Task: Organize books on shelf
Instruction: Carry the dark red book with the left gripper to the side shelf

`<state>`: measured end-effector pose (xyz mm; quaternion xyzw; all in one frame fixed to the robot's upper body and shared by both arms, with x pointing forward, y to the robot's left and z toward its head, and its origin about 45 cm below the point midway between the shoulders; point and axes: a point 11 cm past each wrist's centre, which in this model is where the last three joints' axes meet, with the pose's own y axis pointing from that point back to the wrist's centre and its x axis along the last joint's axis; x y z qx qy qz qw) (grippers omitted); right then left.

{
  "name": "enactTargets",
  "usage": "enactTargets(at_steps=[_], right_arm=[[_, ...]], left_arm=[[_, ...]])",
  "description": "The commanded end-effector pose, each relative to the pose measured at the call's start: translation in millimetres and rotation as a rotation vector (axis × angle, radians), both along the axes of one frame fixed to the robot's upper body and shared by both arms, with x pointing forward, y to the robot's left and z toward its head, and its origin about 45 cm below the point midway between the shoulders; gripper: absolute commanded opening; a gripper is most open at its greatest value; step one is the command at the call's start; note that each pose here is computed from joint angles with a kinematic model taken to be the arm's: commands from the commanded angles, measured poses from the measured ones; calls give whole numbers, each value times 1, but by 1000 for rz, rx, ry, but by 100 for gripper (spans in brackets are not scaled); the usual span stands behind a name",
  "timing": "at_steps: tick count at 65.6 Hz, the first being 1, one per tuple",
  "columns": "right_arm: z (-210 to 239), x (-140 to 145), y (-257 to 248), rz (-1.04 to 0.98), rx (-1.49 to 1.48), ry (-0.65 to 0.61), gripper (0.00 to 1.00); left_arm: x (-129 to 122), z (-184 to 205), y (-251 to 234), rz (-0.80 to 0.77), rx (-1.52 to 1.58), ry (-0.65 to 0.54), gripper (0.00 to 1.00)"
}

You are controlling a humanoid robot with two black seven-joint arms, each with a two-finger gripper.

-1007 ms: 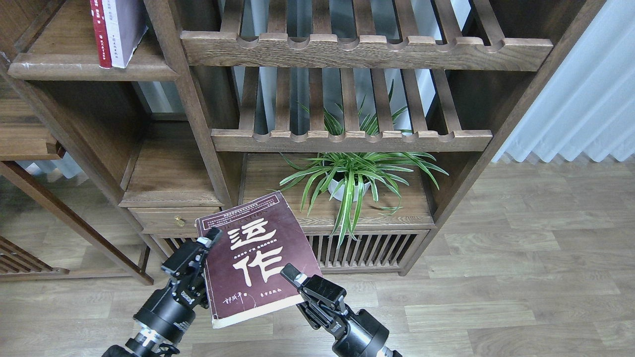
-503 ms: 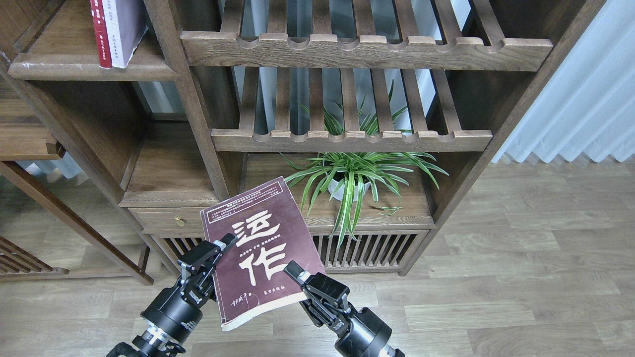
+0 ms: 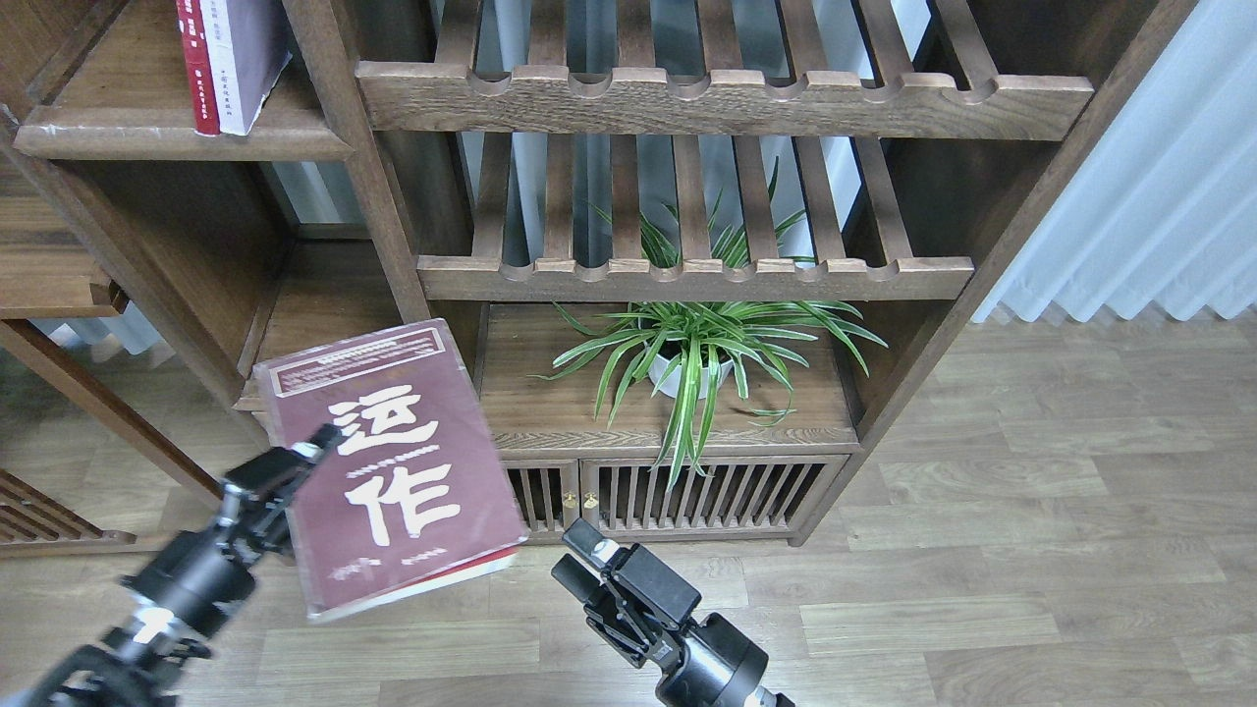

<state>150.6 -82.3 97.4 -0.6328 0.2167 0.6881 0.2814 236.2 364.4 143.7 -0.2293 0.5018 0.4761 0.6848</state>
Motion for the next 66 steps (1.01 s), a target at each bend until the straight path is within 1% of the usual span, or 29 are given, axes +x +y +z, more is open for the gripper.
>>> enactTargets(at_steps=[1, 7, 16, 17, 19, 32, 37, 39, 43, 48, 57, 66], right_arm=[[-3, -2, 0, 1, -6, 10, 99], [-6, -5, 1, 11, -12, 18, 99], [-6, -3, -1, 5, -13, 16, 99], [-6, -3, -1, 3, -14, 13, 99], [-6, -2, -1, 3, -14, 11, 99], [-6, -2, -2, -1, -19, 11, 99], [-6, -2, -3, -4, -18, 12, 99], [-6, -2, -3, -4, -18, 12, 99], [-6, -1, -3, -4, -18, 10, 99], [-5, -1, -2, -4, -16, 8, 99], [-5, 5, -9, -30, -22, 4, 99], [-5, 8, -14, -51, -24, 1, 99]], left_arm=[[3, 26, 42, 41, 129, -49, 8], [10, 57, 63, 24, 214, -94, 7], [20, 110, 90, 73, 297, -222, 7], [23, 135, 103, 85, 349, -266, 7], [25, 147, 109, 91, 377, -286, 7], [38, 195, 122, 100, 460, -386, 7], [53, 222, 120, 74, 532, -441, 7], [63, 237, 119, 70, 568, -481, 7], [81, 262, 118, 83, 630, -543, 7], [98, 285, 123, 114, 707, -588, 8], [124, 307, 123, 138, 802, -613, 8], [141, 324, 123, 157, 865, -620, 8]])
